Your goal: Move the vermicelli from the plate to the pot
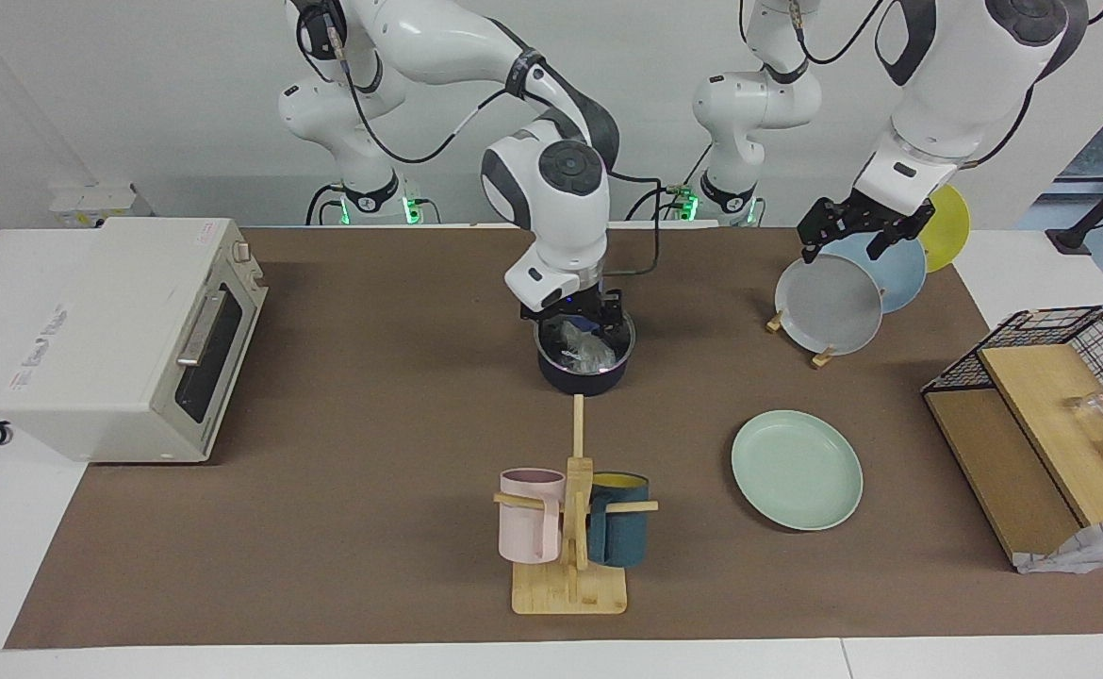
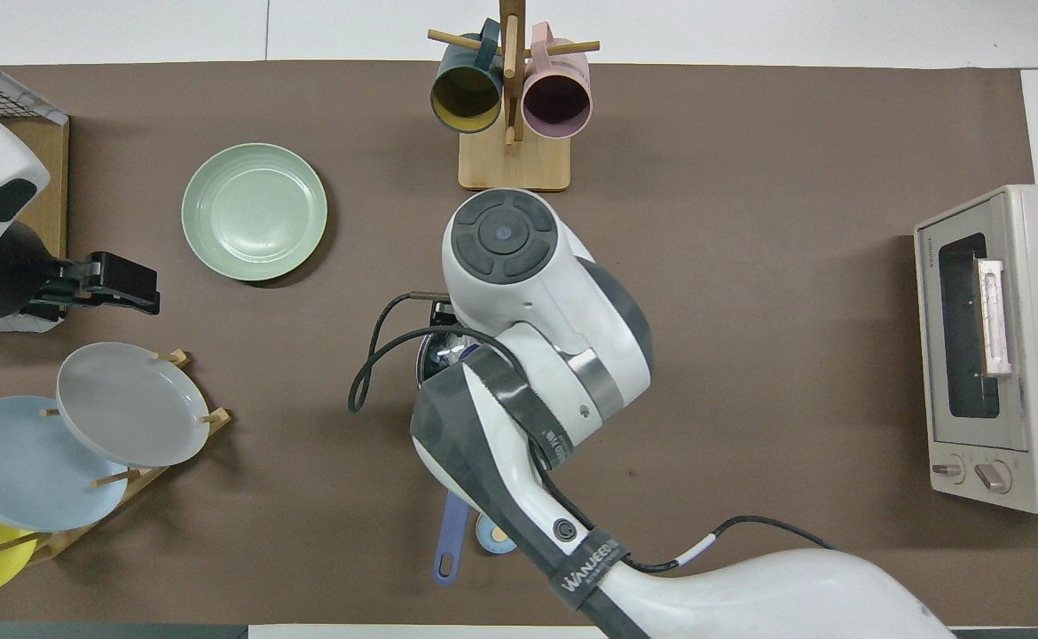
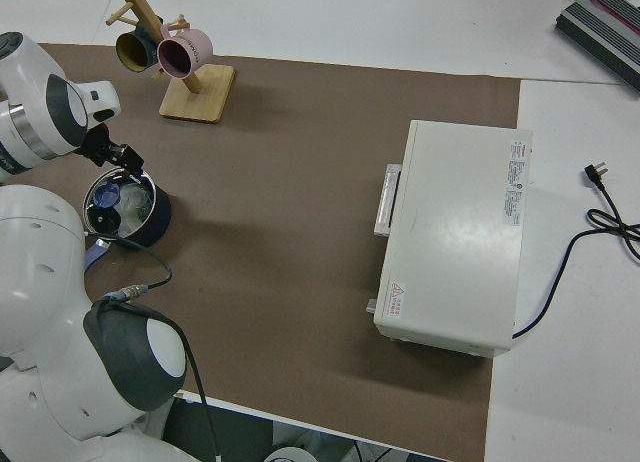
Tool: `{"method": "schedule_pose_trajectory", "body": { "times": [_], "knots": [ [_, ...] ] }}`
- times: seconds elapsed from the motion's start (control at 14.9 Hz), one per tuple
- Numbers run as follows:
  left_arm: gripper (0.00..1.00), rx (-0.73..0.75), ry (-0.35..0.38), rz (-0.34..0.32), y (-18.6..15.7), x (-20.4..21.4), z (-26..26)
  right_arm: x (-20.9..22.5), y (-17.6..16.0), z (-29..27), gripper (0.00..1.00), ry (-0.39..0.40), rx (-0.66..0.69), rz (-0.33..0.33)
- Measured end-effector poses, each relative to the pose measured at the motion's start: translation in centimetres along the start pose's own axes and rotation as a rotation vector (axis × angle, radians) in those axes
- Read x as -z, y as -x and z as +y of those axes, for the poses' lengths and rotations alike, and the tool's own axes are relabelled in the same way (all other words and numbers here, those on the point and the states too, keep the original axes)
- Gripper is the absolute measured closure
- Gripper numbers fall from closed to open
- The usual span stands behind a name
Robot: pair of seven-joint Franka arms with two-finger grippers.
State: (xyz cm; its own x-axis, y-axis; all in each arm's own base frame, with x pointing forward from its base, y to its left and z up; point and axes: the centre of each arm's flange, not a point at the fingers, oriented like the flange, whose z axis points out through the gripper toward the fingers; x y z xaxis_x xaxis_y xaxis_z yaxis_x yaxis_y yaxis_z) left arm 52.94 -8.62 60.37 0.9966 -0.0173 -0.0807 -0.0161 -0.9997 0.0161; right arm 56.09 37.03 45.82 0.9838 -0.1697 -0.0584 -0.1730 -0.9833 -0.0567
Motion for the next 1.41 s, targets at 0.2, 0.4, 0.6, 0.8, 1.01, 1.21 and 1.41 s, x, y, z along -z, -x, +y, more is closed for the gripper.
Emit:
{"method": "schedule_pose_trajectory", "body": {
  "times": [0.2,0.4,0.6,0.8,1.01,1.21,1.41],
  "knots": [
    [0.00,0.003,0.000,0.000,0.0,0.0,-0.1,5.6,-2.3,6.7,0.00,0.009,0.034,-0.014],
    [0.00,0.003,0.000,0.000,0.0,0.0,-0.2,10.5,-3.5,13.7,0.00,0.018,0.070,-0.034],
    [0.00,0.003,0.000,0.000,0.0,0.0,-0.2,15.3,-4.0,22.8,0.00,0.038,0.121,-0.053],
    [0.00,0.003,0.000,0.000,0.0,0.0,-0.2,17.3,-4.5,29.7,0.00,0.090,0.166,-0.060],
    [0.00,0.003,0.000,0.000,0.0,0.0,-0.2,15.7,-4.3,32.6,0.00,0.107,0.185,-0.107],
    [0.00,0.003,0.000,0.000,0.0,0.0,-0.2,13.8,-3.6,34.4,0.00,0.108,0.172,-0.142],
    [0.00,0.003,0.000,0.000,0.0,0.0,-0.2,14.1,-3.6,34.5,0.00,0.104,0.171,-0.114]
  ]
}}
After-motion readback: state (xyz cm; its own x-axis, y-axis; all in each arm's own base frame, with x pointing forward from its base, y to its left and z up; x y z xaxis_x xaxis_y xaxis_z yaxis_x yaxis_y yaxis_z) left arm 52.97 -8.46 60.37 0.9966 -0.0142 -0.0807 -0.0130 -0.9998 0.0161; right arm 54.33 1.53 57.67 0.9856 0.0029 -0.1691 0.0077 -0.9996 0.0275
